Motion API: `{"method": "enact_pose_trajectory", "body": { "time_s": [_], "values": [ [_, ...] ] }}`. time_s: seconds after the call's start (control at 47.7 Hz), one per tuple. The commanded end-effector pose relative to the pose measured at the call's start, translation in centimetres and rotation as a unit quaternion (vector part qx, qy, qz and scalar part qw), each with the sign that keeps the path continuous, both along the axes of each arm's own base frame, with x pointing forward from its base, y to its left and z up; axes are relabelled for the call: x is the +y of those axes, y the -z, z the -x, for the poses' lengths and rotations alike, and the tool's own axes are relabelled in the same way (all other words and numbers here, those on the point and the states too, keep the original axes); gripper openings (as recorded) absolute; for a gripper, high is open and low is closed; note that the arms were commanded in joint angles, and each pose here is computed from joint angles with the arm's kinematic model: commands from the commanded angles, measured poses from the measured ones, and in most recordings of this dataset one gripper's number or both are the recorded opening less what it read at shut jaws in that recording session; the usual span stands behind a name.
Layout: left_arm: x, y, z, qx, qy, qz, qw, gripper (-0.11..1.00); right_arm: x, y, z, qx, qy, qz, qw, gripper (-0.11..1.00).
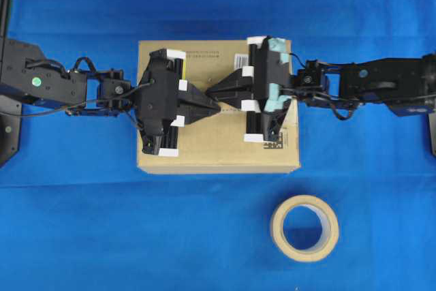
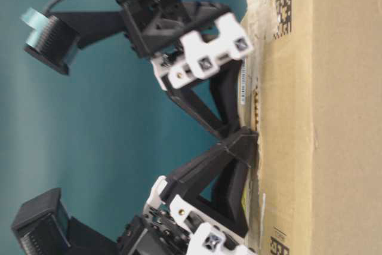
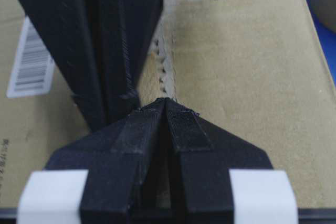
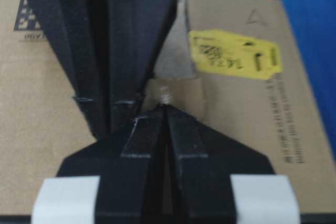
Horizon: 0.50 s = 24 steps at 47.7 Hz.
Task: Apply tape along the seams of the closed cardboard box to seal it securely.
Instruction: 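Press the tape flat along the seam with both grippers, sliding outward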
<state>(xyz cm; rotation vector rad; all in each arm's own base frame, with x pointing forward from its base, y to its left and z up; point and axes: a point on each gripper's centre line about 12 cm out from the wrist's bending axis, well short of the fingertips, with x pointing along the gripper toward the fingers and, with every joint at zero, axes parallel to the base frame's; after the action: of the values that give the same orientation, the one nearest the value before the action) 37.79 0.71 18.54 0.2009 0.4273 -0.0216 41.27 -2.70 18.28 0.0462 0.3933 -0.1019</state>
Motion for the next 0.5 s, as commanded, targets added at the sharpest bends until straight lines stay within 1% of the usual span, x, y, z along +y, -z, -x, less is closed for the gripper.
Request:
{"method": "enact_pose_trajectory", "body": {
  "time_s": [0.0, 0.126, 0.189, 0.314, 0.482],
  "values": [
    [0.1, -0.1, 0.0, -0.002, -0.004, 0.006, 1.0, 0.0, 0.3, -0.8, -0.6, -0.016, -0.002, -0.003, 0.9999, -0.01],
    [0.1, 1.5, 0.7, 0.019, -0.01, 0.02, 0.9996, 0.0, 0.7, 0.5, -0.3, 0.001, 0.004, -0.017, 0.9998, -0.01],
    [0.1, 2.2, 1.2, 0.028, -0.013, 0.023, 0.9993, 0.0, 1.0, 1.0, 0.1, 0.01, 0.004, -0.022, 0.9997, -0.01],
    [0.6, 3.4, 2.3, 0.043, -0.026, 0.034, 0.9981, 0.0, 1.5, 2.1, 1.3, 0.028, 0.006, -0.032, 0.9991, -0.01],
    [1.3, 5.0, 3.9, 0.053, -0.041, 0.04, 0.9969, 0.0, 2.2, 2.9, 3.2, 0.043, 0.007, -0.042, 0.9982, -0.01]
  ]
}}
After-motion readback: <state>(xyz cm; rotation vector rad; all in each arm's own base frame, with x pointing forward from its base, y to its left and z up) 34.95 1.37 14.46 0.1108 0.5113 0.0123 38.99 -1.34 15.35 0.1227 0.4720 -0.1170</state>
